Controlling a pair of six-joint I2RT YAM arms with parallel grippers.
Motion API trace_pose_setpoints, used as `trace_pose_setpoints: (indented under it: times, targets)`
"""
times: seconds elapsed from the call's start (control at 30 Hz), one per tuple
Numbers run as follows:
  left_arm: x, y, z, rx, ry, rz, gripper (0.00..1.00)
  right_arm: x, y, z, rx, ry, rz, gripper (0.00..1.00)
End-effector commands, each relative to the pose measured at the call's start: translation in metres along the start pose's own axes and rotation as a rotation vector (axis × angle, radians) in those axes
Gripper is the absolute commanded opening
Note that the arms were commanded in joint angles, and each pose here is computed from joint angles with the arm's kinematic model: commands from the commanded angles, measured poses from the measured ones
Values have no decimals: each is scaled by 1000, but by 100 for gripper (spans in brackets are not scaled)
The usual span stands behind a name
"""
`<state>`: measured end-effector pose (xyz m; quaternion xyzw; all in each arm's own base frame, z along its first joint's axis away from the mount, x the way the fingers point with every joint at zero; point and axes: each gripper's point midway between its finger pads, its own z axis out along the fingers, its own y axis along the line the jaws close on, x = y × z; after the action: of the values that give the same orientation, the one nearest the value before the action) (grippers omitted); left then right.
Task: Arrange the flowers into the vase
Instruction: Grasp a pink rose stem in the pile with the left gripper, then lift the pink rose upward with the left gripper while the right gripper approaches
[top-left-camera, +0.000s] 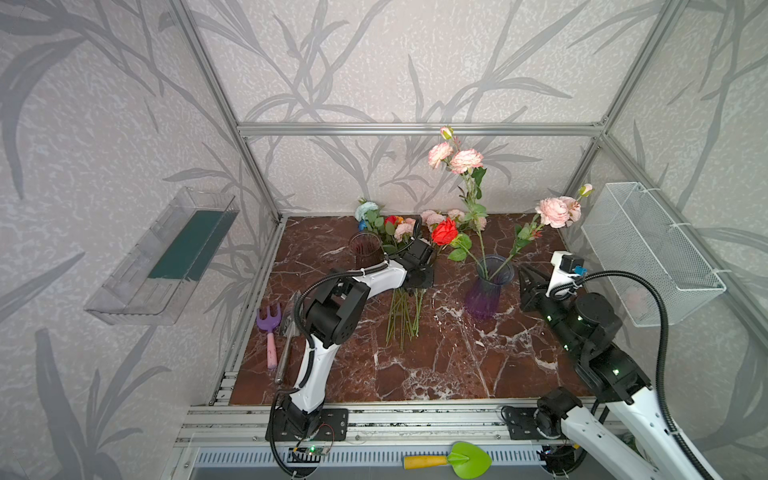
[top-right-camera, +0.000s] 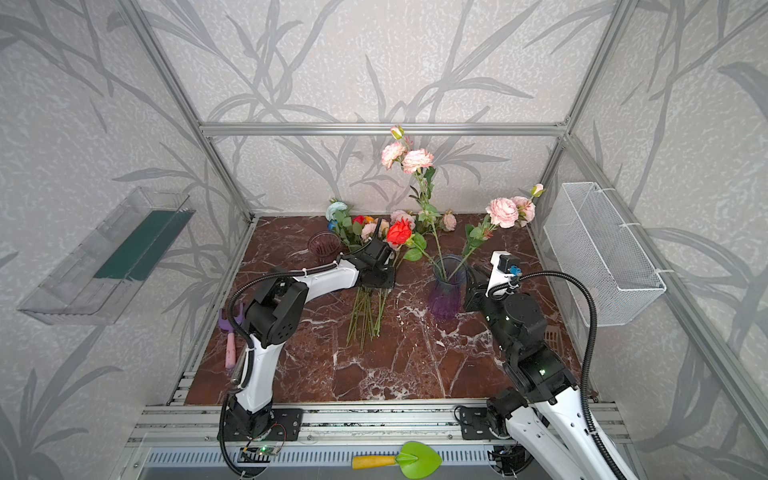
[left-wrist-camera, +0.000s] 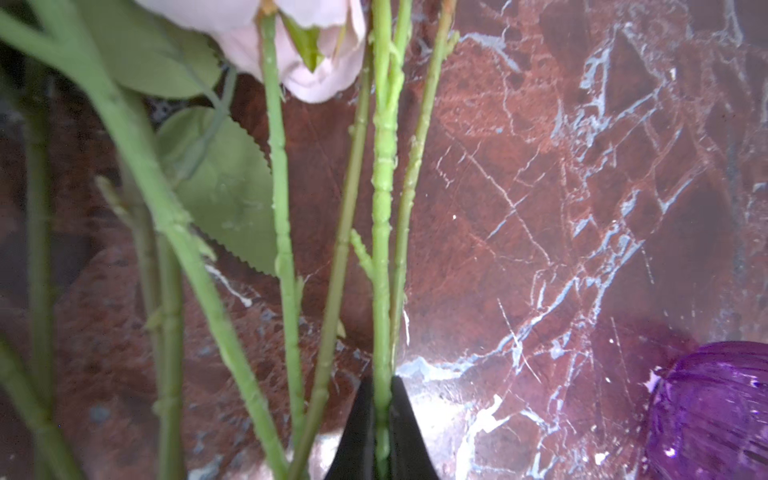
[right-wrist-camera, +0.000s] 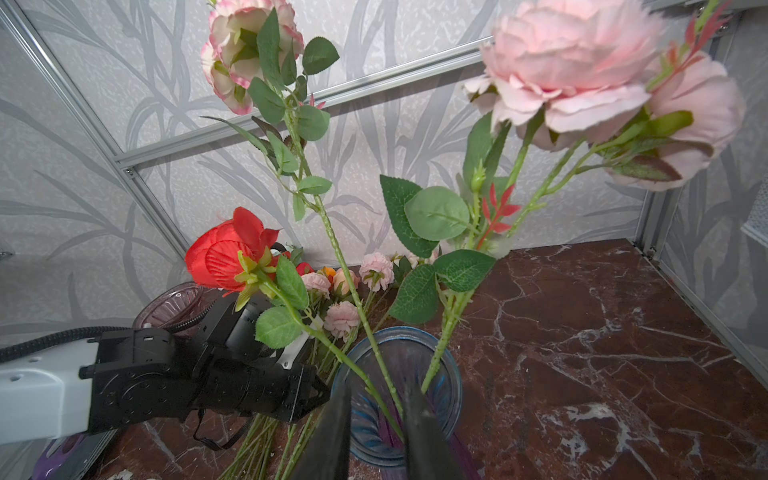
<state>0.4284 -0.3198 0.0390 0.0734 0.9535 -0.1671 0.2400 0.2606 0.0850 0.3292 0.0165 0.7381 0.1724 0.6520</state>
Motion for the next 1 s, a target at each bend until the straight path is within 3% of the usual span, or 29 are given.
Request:
trace_pose_setpoints:
  times: [0.0,0.27,0.5,0.7,0.97]
  targets:
    - [-31,-20,-39,72,-99,-13,8,-3,-2,-1,9,-19,4,24]
    - [-43,-35,-74,171,-181,-51,0,-3,-2,-1,6,-21,6,24]
    - [-70,-53,-132,352,-321,-137,0,-9,1,-3,-5,-30,7,24]
    - [-84,-32,-179,342,-412,-212,0,-13,4,-5,-20,-30,13,24]
    - [-96,-6,-258,268,-564,-160,0,-19,10,-5,-44,-28,22,24]
